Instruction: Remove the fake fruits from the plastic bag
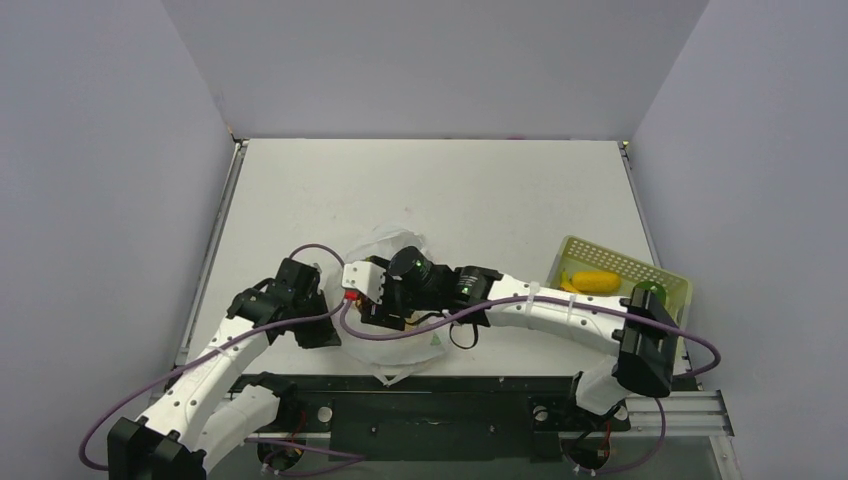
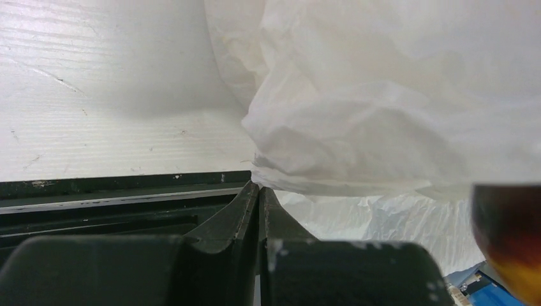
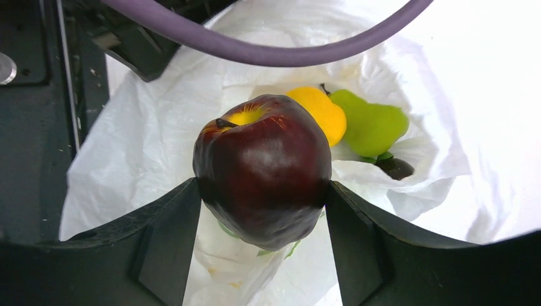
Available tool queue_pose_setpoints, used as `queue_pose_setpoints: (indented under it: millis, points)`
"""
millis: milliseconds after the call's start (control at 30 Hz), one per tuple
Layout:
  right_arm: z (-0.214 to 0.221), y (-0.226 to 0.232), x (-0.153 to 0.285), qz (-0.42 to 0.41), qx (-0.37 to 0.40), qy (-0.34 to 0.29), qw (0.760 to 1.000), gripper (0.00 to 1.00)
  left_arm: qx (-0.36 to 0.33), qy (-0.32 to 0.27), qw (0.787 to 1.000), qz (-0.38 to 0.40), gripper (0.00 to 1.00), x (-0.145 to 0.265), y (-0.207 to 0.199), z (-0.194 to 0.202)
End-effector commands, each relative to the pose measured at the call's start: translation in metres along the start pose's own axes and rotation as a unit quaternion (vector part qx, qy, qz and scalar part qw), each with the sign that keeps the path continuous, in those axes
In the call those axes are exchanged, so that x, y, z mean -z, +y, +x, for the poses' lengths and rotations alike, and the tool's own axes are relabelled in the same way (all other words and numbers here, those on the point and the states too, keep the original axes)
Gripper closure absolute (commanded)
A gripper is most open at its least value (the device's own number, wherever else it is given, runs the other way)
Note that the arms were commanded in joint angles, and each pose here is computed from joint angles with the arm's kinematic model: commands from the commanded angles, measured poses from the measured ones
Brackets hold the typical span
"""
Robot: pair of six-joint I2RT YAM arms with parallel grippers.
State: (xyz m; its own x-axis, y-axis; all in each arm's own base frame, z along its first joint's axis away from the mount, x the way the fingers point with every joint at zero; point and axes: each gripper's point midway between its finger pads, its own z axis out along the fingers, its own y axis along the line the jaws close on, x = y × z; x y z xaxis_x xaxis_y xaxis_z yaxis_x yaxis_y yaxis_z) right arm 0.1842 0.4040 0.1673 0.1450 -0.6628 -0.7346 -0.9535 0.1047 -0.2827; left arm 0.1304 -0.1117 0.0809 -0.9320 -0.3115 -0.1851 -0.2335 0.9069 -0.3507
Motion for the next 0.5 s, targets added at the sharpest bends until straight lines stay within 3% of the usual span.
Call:
queue_pose_setpoints:
  millis: [0,133,267,367,467]
  points:
    - [-0.046,-0.022,0.041,0.022,-0.016,-0.082,0.996,0.94,0.01,-0.02,1.0,0.004,1.0,-0.005,-0.007,-0.013]
    - [-0.048,-0.06,0.076,0.111,-0.069,-0.119,0.984,1.0,0.014,-0.012,1.0,-0.005,1.0,-0.008,-0.006,-0.013]
    - [-0.014,-0.098,0.111,0.193,-0.154,-0.145,0.958,1.0,0.014,-0.021,1.0,-0.003,1.0,-0.007,-0.007,-0.016]
    - [0.012,-0.131,0.153,0.29,-0.201,-0.171,0.92,1.0,0.019,-0.024,1.0,-0.004,1.0,-0.008,-0.006,-0.017]
    - [0.06,-0.141,0.17,0.362,-0.252,-0.146,0.885,1.0,0.024,-0.023,0.999,-0.002,1.0,-0.008,-0.006,-0.015]
